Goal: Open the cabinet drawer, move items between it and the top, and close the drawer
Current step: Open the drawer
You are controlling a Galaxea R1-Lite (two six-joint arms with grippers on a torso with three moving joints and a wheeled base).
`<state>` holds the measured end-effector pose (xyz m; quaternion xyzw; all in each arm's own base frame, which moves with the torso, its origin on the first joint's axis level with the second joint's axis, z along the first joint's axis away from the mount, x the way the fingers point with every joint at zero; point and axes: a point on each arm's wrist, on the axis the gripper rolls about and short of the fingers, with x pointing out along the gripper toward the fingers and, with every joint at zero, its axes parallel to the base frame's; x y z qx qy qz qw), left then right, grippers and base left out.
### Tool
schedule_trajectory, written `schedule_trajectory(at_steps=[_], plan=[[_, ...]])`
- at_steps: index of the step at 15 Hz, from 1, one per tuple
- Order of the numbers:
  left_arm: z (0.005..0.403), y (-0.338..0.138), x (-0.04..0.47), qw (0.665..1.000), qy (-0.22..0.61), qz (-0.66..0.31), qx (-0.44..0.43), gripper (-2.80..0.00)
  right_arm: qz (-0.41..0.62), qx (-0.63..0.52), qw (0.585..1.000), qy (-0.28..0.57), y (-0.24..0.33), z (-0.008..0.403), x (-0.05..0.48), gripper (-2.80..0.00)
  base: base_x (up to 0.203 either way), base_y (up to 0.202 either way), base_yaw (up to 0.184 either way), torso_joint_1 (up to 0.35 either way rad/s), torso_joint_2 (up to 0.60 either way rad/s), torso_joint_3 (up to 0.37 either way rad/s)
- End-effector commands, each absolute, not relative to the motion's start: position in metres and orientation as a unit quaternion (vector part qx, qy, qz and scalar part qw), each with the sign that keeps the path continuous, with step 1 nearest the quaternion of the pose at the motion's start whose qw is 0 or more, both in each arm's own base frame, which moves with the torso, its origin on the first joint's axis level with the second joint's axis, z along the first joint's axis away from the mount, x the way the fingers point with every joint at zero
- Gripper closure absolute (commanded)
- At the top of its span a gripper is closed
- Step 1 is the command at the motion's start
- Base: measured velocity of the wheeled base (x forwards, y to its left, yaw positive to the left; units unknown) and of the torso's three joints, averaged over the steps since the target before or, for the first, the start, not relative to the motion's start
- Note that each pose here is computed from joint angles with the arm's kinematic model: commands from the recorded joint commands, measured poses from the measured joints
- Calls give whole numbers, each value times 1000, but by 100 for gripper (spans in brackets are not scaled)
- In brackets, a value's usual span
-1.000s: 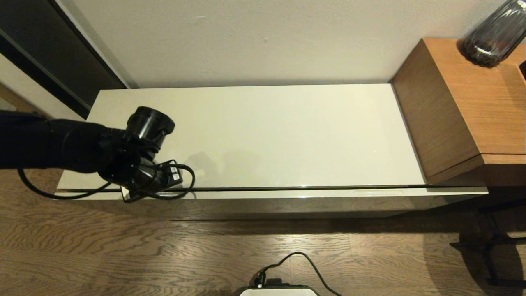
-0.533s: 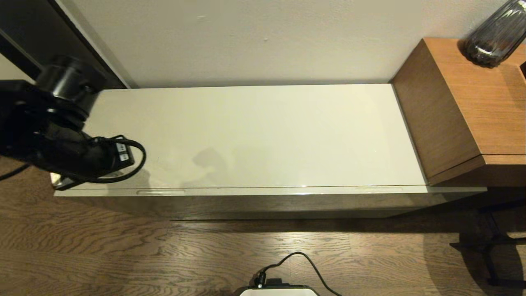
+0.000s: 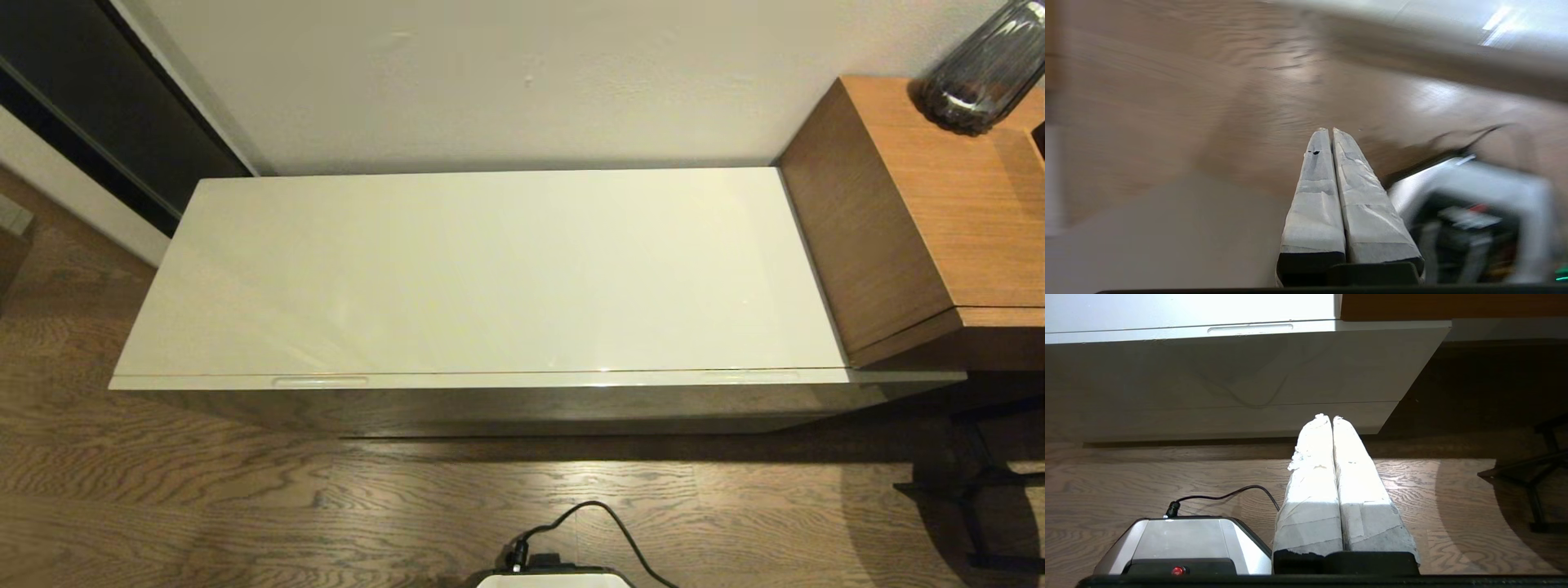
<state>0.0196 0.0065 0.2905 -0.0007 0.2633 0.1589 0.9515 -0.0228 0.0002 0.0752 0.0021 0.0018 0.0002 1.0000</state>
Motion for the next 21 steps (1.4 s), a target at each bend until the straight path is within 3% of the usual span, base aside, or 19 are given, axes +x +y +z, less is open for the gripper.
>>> schedule_trajectory(at_steps=[1,5,14,21], plan=[[261,20,-53,956,234,176,11,0,0,2,1000,2,0,75,-23,0,0,0,0,0,0,0],[212,13,-88,944,260,193,66,0,1,2,1000,2,0,75,-23,0,0,0,0,0,0,0],[95,9,-101,925,298,212,107,0,0,2,1000,2,0,75,-23,0,0,0,0,0,0,0],[112,10,-83,943,192,225,153,0,0,2,1000,2,0,75,-23,0,0,0,0,0,0,0]])
